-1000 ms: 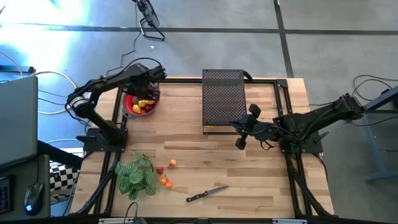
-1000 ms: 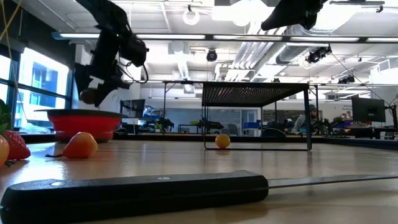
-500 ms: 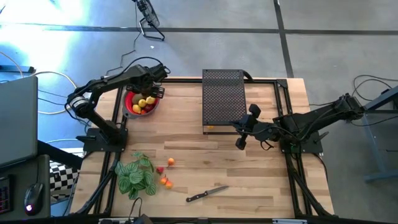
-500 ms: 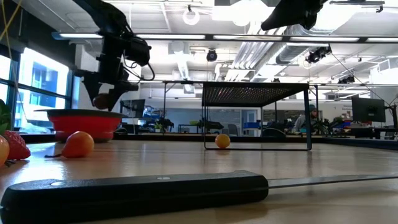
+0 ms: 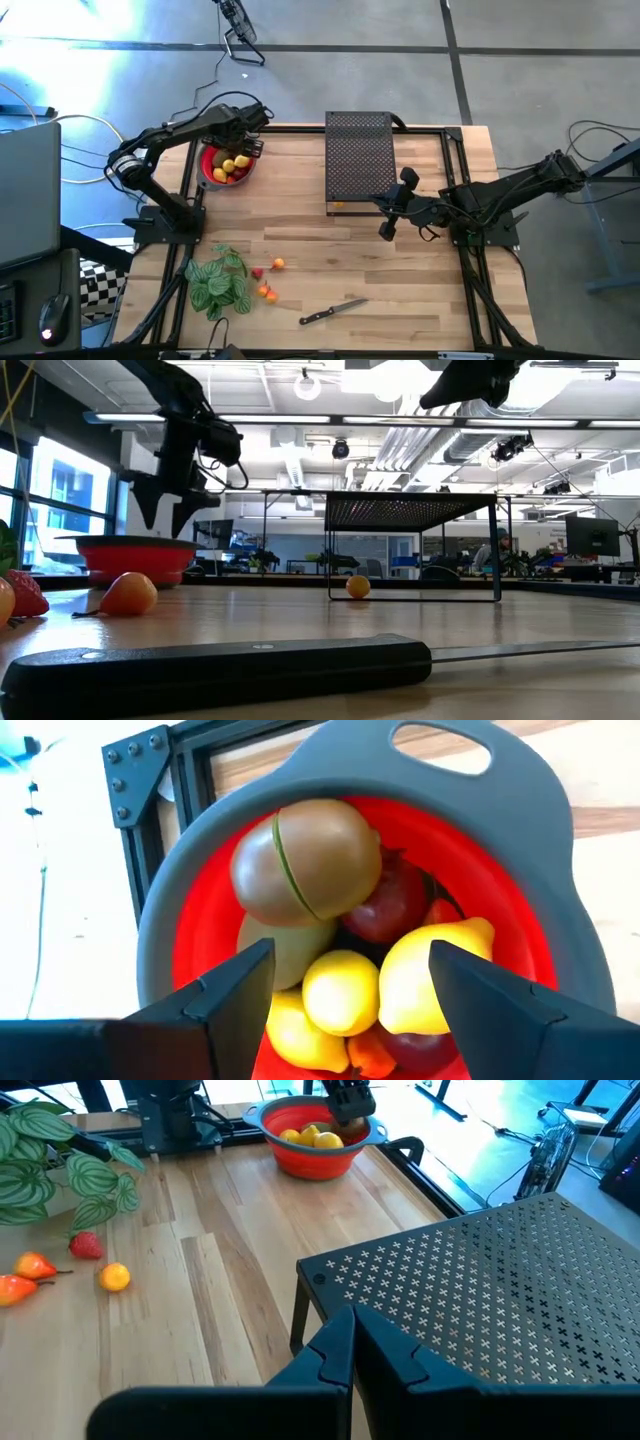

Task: Pick & Place Fruit
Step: Put the orange pear into the strainer bowl

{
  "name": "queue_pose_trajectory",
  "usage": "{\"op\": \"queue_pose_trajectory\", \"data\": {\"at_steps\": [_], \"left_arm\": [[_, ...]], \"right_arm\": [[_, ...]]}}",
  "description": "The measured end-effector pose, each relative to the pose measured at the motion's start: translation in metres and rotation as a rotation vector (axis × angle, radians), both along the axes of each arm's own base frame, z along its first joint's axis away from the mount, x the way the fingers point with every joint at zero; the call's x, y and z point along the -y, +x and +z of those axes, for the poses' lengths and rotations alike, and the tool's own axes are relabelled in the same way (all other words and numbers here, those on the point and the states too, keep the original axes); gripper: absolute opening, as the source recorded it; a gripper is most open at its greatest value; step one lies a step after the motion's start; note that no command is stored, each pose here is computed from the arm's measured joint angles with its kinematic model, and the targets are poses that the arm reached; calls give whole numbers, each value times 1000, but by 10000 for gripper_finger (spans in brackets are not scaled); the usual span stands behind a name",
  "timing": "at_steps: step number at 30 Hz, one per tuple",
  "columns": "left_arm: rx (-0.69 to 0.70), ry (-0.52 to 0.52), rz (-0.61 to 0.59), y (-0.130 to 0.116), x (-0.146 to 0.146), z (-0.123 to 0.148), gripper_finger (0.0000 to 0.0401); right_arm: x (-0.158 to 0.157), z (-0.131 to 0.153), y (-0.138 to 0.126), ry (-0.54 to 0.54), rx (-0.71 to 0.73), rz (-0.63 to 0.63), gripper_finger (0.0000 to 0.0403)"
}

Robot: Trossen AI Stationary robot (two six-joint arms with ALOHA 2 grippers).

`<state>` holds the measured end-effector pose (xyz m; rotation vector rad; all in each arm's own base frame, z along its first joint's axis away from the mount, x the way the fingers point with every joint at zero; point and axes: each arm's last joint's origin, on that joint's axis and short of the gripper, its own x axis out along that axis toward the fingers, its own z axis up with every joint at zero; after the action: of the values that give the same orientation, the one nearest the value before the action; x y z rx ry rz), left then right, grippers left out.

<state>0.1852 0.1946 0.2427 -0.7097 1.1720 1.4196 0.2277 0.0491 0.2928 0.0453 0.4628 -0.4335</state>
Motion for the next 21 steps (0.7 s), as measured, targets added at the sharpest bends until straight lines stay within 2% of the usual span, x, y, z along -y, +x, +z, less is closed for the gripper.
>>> {"op": "queue_pose_trajectory", "data": {"at_steps": [7, 11, 17, 21], "left_arm": [[-33, -18, -91, 0, 0, 0, 260], [-48, -11, -169, 10, 9, 1, 251], [-77, 77, -345, 26, 46, 17, 200], [-14, 101, -485, 32, 81, 34, 161]], "right_arm": [[0, 0, 0, 0, -1, 0, 3], [0, -1, 0, -1, -7, 1, 3], [0, -2, -1, -5, -22, 2, 3], [0, -2, -1, -7, -29, 3, 3]]}}
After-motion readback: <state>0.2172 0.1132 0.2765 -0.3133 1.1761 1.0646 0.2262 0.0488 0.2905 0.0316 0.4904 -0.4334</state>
